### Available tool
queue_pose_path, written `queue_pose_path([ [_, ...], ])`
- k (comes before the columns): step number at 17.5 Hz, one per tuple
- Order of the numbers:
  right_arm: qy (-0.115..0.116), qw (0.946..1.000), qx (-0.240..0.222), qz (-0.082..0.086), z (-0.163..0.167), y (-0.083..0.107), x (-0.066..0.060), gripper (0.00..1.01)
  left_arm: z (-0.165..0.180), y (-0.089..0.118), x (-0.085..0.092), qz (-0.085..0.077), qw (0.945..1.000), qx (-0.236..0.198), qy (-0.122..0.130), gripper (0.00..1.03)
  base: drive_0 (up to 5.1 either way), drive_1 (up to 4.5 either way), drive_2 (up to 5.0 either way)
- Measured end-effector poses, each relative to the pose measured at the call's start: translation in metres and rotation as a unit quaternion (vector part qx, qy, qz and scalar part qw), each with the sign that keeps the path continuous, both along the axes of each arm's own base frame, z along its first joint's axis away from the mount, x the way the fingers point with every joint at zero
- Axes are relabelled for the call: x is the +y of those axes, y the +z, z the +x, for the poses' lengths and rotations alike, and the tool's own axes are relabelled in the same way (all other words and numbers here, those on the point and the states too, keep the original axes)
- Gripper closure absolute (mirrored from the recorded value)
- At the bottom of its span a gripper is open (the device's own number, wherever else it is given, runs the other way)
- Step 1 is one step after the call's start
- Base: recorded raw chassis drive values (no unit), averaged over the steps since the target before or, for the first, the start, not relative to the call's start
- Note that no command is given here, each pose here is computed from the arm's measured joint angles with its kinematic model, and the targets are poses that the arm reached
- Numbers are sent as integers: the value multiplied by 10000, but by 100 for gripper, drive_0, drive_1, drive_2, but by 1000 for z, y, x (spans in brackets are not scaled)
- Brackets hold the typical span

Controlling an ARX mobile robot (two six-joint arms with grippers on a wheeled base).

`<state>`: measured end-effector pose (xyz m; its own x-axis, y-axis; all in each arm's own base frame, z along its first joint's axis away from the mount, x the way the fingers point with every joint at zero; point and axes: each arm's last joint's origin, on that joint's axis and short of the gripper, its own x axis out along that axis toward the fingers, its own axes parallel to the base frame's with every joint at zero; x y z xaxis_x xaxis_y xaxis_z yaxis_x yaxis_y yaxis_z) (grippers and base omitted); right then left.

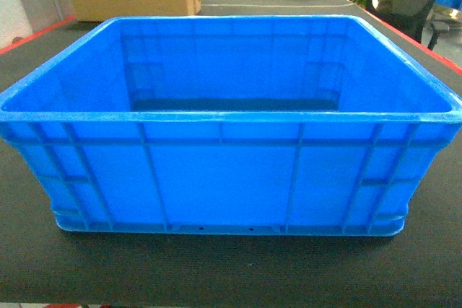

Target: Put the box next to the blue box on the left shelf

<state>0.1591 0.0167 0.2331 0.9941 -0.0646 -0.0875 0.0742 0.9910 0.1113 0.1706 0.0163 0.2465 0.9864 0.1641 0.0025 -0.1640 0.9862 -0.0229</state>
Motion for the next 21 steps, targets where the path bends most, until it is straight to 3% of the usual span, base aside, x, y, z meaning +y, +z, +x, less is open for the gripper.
queue_pose_path([
  [1,157,9993,331,-38,22,10,2,3,28,13,1,-5,9995,280,-136,5,0,0,0],
  [3,550,9926,1080,-113,72,16,12,3,87,12,-2,-56,9922,1202,-335,5,0,0,0],
  [6,720,9851,1557,-124,125,16,26,3,139,3,-12,-69,9806,1910,-444,5,0,0,0],
  [8,740,9801,1839,-96,166,7,39,3,173,0,-23,-78,9746,2180,-501,5,0,0,0],
  [10,611,9741,2175,-39,190,-14,43,3,193,-11,-30,-71,9686,2434,-505,5,0,0,0],
  [13,530,9665,2512,24,202,-40,45,3,210,-34,-32,-110,9560,2897,-440,5,0,0,0],
  [15,527,9665,2512,34,205,-39,48,3,217,-42,-33,-182,9471,3176,-425,5,0,0,0],
  [16,526,9658,2537,29,206,-41,48,3,216,-45,-34,-263,9397,3381,-450,12,0,0,0],
  [17,529,9654,2554,20,206,-41,48,8,217,-46,-34,-312,9370,3454,-427,23,0,0,0],
  [18,526,9642,2599,1,206,-41,48,28,217,-45,-34,-409,9344,3522,-341,43,0,0,0],
  [19,518,9633,2635,-35,207,-40,48,54,216,-45,-34,-608,9277,3664,-388,69,0,0,0],
  [20,480,9629,2654,-58,208,-41,48,65,215,-44,-34,-603,9260,3710,-364,79,0,0,0],
  [21,476,9630,2654,-63,208,-41,48,66,215,-44,-34,-589,9259,3713,-362,80,0,0,0],
])
